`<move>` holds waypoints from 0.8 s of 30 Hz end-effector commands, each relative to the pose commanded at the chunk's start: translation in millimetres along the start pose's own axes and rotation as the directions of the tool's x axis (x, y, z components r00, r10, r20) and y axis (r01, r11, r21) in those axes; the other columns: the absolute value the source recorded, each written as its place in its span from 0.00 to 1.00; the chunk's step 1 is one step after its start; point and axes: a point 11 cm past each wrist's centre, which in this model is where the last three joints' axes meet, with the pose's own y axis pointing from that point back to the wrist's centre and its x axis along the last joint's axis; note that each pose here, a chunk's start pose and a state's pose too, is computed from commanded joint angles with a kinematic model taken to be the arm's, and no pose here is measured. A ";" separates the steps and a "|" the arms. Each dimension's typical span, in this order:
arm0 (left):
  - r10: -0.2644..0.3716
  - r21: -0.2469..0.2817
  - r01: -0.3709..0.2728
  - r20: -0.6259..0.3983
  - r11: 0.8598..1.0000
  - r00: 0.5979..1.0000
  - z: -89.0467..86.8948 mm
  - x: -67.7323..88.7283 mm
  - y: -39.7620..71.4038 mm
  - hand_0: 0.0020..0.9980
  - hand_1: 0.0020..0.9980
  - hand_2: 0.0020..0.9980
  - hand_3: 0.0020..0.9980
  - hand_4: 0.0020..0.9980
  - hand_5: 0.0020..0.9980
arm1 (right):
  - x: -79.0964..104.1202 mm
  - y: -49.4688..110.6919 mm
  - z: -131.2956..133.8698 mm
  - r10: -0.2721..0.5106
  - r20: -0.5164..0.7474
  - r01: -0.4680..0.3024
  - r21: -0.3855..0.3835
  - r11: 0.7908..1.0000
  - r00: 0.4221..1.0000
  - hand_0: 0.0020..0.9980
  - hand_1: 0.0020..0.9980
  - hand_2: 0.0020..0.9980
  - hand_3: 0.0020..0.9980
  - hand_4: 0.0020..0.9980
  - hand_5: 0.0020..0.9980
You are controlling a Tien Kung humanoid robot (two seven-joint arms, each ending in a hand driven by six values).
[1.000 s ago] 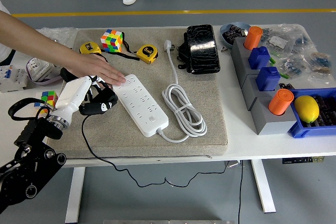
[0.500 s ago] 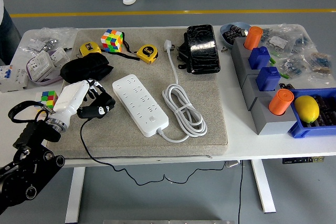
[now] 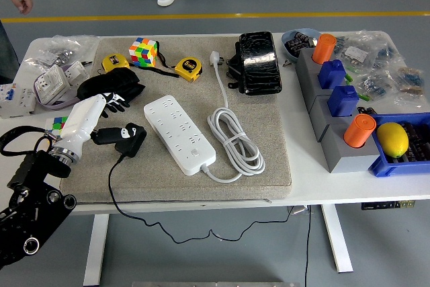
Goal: Put the plug near the board,insert it into the board,press the button,pull the plug out
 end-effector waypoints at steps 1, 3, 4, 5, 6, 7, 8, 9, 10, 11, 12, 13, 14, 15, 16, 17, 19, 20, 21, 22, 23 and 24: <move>0.005 -0.005 -0.005 -0.047 1.000 0.999 -0.1 2.6 -0.2 0.41 0.55 0.57 0.58 1.00 0.47 | 0.0 0.0 0.2 0.000 0.000 0.000 -0.001 1.000 1.000 0.55 0.59 0.54 0.51 0.87 0.37; 0.032 -0.008 -0.033 -0.128 0.999 0.991 -2.3 7.7 -0.2 0.41 0.55 0.57 0.58 1.00 0.47 | -0.2 -0.1 0.2 0.000 0.000 0.000 -0.002 1.000 1.000 0.55 0.59 0.54 0.51 0.87 0.37; 0.045 -0.006 -0.047 -0.165 0.999 0.985 -3.7 10.0 -0.2 0.41 0.55 0.57 0.58 1.00 0.47 | -0.3 -0.1 0.1 0.000 0.000 0.000 -0.002 1.000 1.000 0.55 0.59 0.54 0.51 0.87 0.37; 0.065 -0.005 -0.067 -0.209 0.998 0.976 -6.1 14.4 -0.4 0.39 0.52 0.53 0.55 0.96 0.44 | -1.0 -0.1 -0.1 -0.001 0.001 0.001 -0.001 1.000 1.000 0.55 0.59 0.54 0.51 0.87 0.37; 0.078 0.001 -0.080 -0.244 0.997 0.967 -8.1 16.8 -0.5 0.39 0.52 0.53 0.55 0.96 0.44 | -1.5 -0.2 -0.2 -0.002 0.001 0.002 -0.001 1.000 1.000 0.55 0.59 0.54 0.51 0.87 0.37; 0.088 0.003 -0.090 -0.263 0.996 0.961 -9.6 18.6 -0.6 0.39 0.52 0.53 0.55 0.96 0.44 | -1.9 -0.2 0.0 -0.002 0.002 0.002 -0.002 1.000 1.000 0.55 0.59 0.54 0.51 0.87 0.37; 0.108 0.017 -0.108 -0.307 0.994 0.946 -13.5 22.0 -0.5 0.39 0.52 0.53 0.55 0.96 0.44 | -2.5 -0.2 0.6 -0.002 0.005 0.002 -0.003 1.000 1.000 0.55 0.59 0.54 0.51 0.87 0.37; 0.125 0.031 -0.121 -0.338 0.992 0.933 -16.8 24.5 -0.4 0.39 0.52 0.53 0.55 0.96 0.44 | -3.1 -0.1 1.3 -0.001 0.007 0.001 -0.005 1.000 1.000 0.55 0.59 0.54 0.51 0.87 0.37; 0.145 0.051 -0.135 -0.374 0.989 0.916 -20.7 27.1 -0.2 0.39 0.52 0.53 0.55 0.96 0.44 | -3.7 -0.1 2.1 -0.001 0.008 0.001 -0.008 1.000 1.000 0.55 0.59 0.54 0.51 0.87 0.37; 0.162 0.070 -0.146 -0.404 0.987 0.900 -24.1 29.3 0.2 0.38 0.48 0.52 0.54 0.90 0.37 | -4.1 -0.1 2.8 -0.001 0.008 0.001 -0.010 1.000 1.000 0.55 0.59 0.54 0.51 0.87 0.37; 0.186 0.097 -0.160 -0.440 0.982 0.878 -28.9 32.7 0.9 0.38 0.48 0.52 0.54 0.90 0.37 | -4.7 -0.1 3.4 -0.001 0.008 0.001 -0.012 1.000 1.000 0.55 0.59 0.54 0.51 0.87 0.37; 0.204 0.115 -0.170 -0.462 0.979 0.863 -32.1 35.2 1.5 0.38 0.48 0.52 0.54 0.90 0.37 | -5.0 -0.1 3.5 -0.001 0.009 0.001 -0.013 1.000 1.000 0.55 0.59 0.54 0.51 0.87 0.37; 0.216 0.125 -0.178 -0.472 0.976 0.855 -34.3 37.4 2.0 0.38 0.48 0.52 0.54 0.90 0.37 | -5.3 -0.2 3.3 0.000 0.011 0.000 -0.014 1.000 1.000 0.55 0.59 0.54 0.51 0.87 0.37; 0.225 0.131 -0.184 -0.477 0.974 0.850 -35.8 39.2 2.4 0.38 0.48 0.52 0.54 0.90 0.37 | -5.4 -0.3 3.1 0.001 0.012 0.000 -0.014 1.000 1.000 0.55 0.59 0.54 0.51 0.87 0.37; 0.238 0.143 -0.192 -0.483 0.971 0.843 -38.6 42.3 3.0 0.38 0.48 0.52 0.54 0.90 0.37 | -5.8 -0.4 2.6 0.001 0.014 -0.001 -0.014 1.000 1.000 0.55 0.59 0.54 0.51 0.87 0.37; 0.248 0.152 -0.199 -0.487 0.968 0.837 -40.8 44.9 3.4 0.38 0.48 0.51 0.54 0.89 0.37 | -6.2 -0.6 2.1 0.001 0.013 0.000 -0.014 1.000 1.000 0.56 0.59 0.54 0.51 0.86 0.37; 0.263 0.164 -0.209 -0.490 0.964 0.831 -44.1 49.3 4.0 0.38 0.48 0.51 0.54 0.89 0.37 | -6.8 -0.8 1.2 -0.001 0.013 0.001 -0.014 1.000 1.000 0.56 0.59 0.54 0.51 0.86 0.37; 0.269 0.169 -0.213 -0.489 0.962 0.829 -45.5 51.4 4.2 0.38 0.48 0.51 0.54 0.89 0.37 | -7.0 -0.9 0.7 -0.001 0.013 0.001 -0.014 1.000 1.000 0.56 0.59 0.54 0.51 0.86 0.37; 0.276 0.173 -0.218 -0.489 0.961 0.827 -47.0 53.6 4.5 0.38 0.48 0.51 0.54 0.89 0.37 | -7.0 -1.0 0.1 0.000 0.014 0.000 -0.013 1.000 1.000 0.56 0.59 0.54 0.51 0.86 0.37; 0.283 0.178 -0.223 -0.489 0.959 0.825 -48.4 56.0 4.7 0.38 0.48 0.51 0.54 0.89 0.37 | -7.2 -1.2 -0.6 0.000 0.014 0.000 -0.013 1.000 1.000 0.56 0.59 0.54 0.51 0.86 0.37; 0.289 0.183 -0.228 -0.490 0.956 0.822 -49.8 58.3 5.1 0.38 0.49 0.52 0.53 0.90 0.38 | -7.3 -1.3 -1.2 0.000 0.013 0.000 -0.013 1.000 1.000 0.56 0.59 0.54 0.51 0.86 0.37; 0.296 0.187 -0.233 -0.490 0.954 0.820 -51.2 60.5 5.4 0.38 0.49 0.52 0.53 0.90 0.38 | -7.4 -1.4 -1.7 0.000 0.011 0.000 -0.013 1.000 1.000 0.56 0.59 0.54 0.51 0.86 0.37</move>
